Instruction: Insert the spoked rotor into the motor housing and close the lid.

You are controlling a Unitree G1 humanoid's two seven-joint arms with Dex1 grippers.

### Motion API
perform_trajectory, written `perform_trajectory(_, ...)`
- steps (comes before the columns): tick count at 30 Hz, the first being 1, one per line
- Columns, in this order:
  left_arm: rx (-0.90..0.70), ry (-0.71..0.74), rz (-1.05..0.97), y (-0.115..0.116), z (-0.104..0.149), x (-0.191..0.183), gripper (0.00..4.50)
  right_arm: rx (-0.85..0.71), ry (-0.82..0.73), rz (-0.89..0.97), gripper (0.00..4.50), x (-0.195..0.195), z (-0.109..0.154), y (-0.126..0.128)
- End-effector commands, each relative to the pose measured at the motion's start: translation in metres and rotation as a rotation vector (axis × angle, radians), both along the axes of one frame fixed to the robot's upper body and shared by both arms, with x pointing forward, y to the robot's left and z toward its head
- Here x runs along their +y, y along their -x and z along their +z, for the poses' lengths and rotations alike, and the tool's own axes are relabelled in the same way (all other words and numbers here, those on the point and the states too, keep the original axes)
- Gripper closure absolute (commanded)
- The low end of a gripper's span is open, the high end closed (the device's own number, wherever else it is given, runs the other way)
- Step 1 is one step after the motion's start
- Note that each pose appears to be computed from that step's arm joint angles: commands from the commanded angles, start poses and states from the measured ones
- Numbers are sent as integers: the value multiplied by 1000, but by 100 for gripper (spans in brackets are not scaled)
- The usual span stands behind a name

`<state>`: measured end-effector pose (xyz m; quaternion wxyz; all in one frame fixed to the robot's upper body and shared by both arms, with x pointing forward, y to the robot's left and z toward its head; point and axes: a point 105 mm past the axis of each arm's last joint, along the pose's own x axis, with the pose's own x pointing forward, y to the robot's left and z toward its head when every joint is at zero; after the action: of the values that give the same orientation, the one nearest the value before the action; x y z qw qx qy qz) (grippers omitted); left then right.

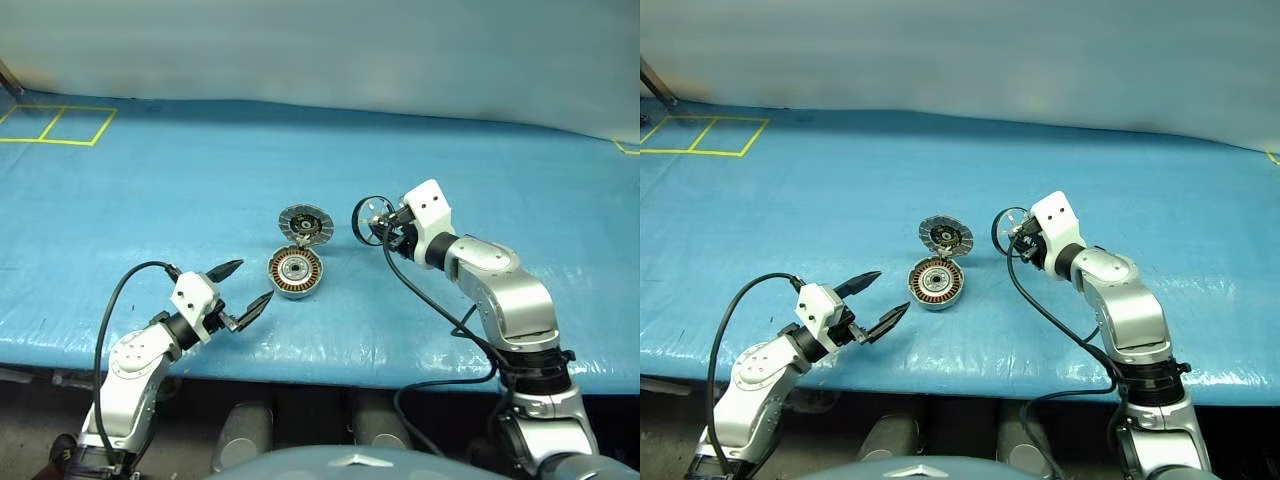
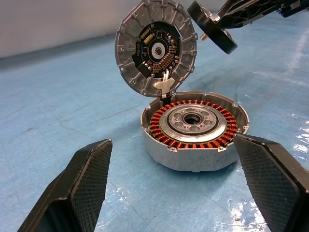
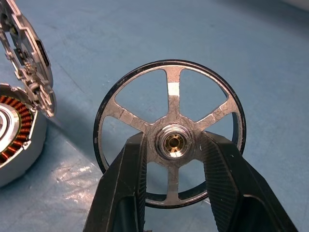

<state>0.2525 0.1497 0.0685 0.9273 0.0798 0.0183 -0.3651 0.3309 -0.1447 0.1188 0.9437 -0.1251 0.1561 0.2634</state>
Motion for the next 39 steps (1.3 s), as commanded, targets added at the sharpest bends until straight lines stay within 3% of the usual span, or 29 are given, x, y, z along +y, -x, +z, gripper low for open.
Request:
perform_trajectory(1,-37,-1,-14,0,7,-1,12,-54,4,42,316,0,17,9)
perform_trajectory(7,-39,10,-40,2,10,-1,12,-42,-69,366,316,39,23,51)
perform_trajectory(11,-39,27,-55,4,11,-2,12,-42,-110,481,316,55,26,64)
perform_trajectory(19,-44,31,-69,5,13,-4,12,-30,-137,546,316,80,21,60)
perform_trajectory(26,-55,22,-57,5,13,-4,12,-12,-24,540,316,90,1,38)
perform_trajectory(39,-50,24,-26,8,11,-2,12,-46,-24,585,316,111,8,29)
